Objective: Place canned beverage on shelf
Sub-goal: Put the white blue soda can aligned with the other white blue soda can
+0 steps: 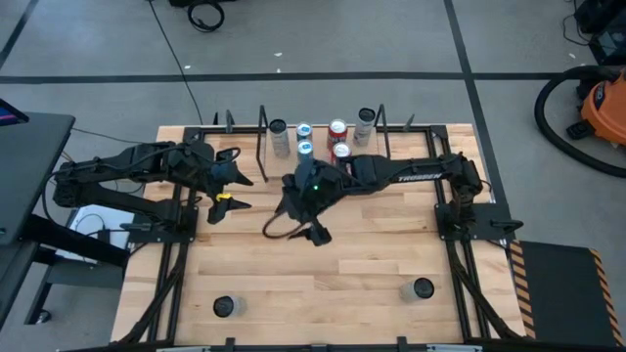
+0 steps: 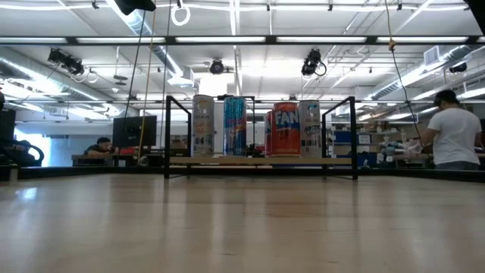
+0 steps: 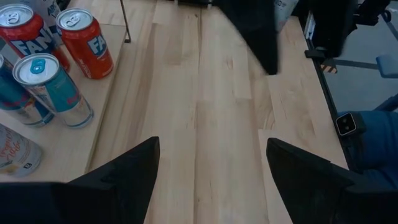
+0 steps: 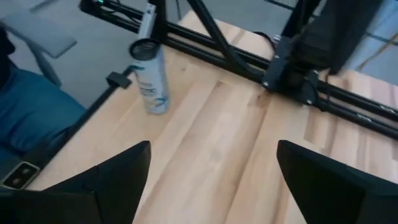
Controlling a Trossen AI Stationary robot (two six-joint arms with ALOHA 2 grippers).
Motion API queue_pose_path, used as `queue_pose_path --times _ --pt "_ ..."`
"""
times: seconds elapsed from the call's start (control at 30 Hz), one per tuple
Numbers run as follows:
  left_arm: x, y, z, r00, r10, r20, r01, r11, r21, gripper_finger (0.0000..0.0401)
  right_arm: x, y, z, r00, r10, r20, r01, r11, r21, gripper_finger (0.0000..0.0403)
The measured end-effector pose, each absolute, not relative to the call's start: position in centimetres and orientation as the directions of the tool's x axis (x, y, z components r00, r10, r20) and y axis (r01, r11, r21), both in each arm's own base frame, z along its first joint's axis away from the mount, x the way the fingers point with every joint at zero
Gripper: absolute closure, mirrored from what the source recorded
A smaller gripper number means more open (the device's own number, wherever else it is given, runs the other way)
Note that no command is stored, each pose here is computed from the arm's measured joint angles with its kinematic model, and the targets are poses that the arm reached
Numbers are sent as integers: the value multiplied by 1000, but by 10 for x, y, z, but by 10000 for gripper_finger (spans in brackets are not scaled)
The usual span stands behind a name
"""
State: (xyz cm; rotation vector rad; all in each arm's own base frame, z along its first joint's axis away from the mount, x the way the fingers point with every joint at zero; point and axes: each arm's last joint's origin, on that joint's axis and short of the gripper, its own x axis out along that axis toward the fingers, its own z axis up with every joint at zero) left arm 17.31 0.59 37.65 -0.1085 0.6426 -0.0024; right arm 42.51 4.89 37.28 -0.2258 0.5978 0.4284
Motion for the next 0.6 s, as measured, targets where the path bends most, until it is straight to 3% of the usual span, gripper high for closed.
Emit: queue_pose_path --times 0.27,0.6 --pt "173 6 377 802 -36 -597 -48 991 -124 103 435 72 355 708 356 -610 -493 868 -65 7" --pt "174 6 377 806 -34 -591 -49 991 -125 103 466 104 310 688 402 -605 -524 851 -31 5"
